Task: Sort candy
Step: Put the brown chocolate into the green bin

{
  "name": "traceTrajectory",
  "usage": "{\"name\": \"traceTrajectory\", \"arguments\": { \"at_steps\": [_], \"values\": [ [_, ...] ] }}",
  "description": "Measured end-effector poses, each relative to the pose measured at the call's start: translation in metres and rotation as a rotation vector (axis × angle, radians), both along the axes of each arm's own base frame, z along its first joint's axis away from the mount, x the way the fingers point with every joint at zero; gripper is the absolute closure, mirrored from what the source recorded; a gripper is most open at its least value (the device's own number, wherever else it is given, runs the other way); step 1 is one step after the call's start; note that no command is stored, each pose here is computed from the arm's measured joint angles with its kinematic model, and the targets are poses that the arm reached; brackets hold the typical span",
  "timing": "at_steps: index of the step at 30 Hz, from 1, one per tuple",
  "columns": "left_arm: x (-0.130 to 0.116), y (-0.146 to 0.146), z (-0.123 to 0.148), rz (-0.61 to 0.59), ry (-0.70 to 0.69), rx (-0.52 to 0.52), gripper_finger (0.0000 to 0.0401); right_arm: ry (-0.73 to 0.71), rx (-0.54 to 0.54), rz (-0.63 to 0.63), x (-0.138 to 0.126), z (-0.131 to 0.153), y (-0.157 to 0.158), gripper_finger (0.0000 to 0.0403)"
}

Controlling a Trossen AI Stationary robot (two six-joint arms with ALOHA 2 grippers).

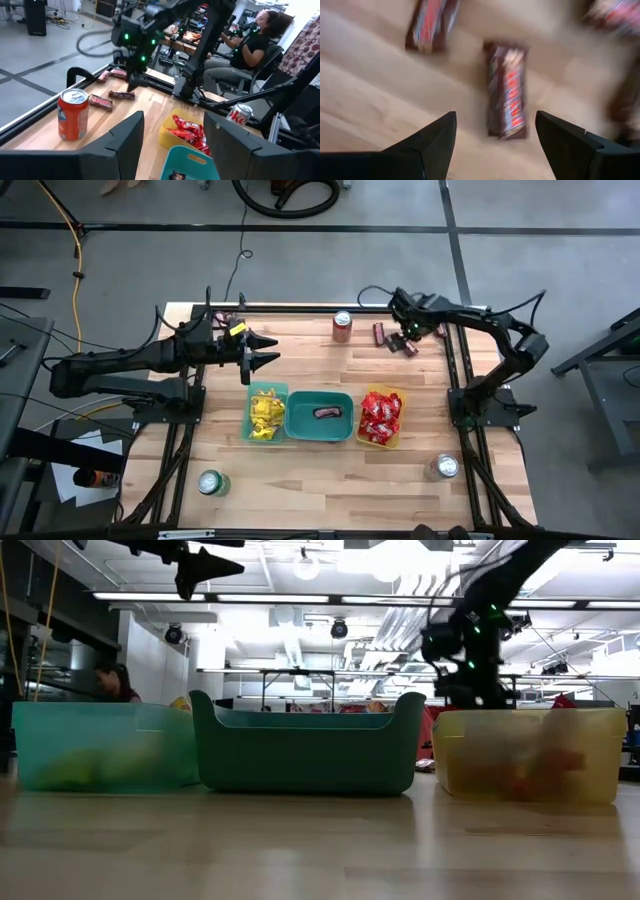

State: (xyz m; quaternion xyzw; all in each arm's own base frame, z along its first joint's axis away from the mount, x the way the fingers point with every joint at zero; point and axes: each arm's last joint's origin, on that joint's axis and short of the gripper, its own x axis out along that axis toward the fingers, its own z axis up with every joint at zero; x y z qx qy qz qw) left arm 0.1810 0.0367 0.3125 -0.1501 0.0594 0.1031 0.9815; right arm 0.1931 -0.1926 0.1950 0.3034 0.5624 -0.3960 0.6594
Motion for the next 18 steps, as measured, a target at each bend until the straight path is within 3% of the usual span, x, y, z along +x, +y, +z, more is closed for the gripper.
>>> {"name": "traceTrajectory", "arguments": {
  "at_steps": [4,11,18],
  "values": [
    [0.0,-0.001,0.0,-0.006,-0.002,0.001,0.0208,0.0,0.031,-0.016,-0.013,-0.022,0.007,0.0135],
    [0.0,-0.001,0.0,0.017,-0.002,0.004,0.0208,-0.027,-0.043,-0.051,-0.017,-0.031,0.001,0.0135],
    [0.0,0.0,0.0,0.028,-0.006,-0.02,0.0208,-0.008,-0.015,-0.057,-0.018,-0.047,0.002,0.0153]
  ]
}}
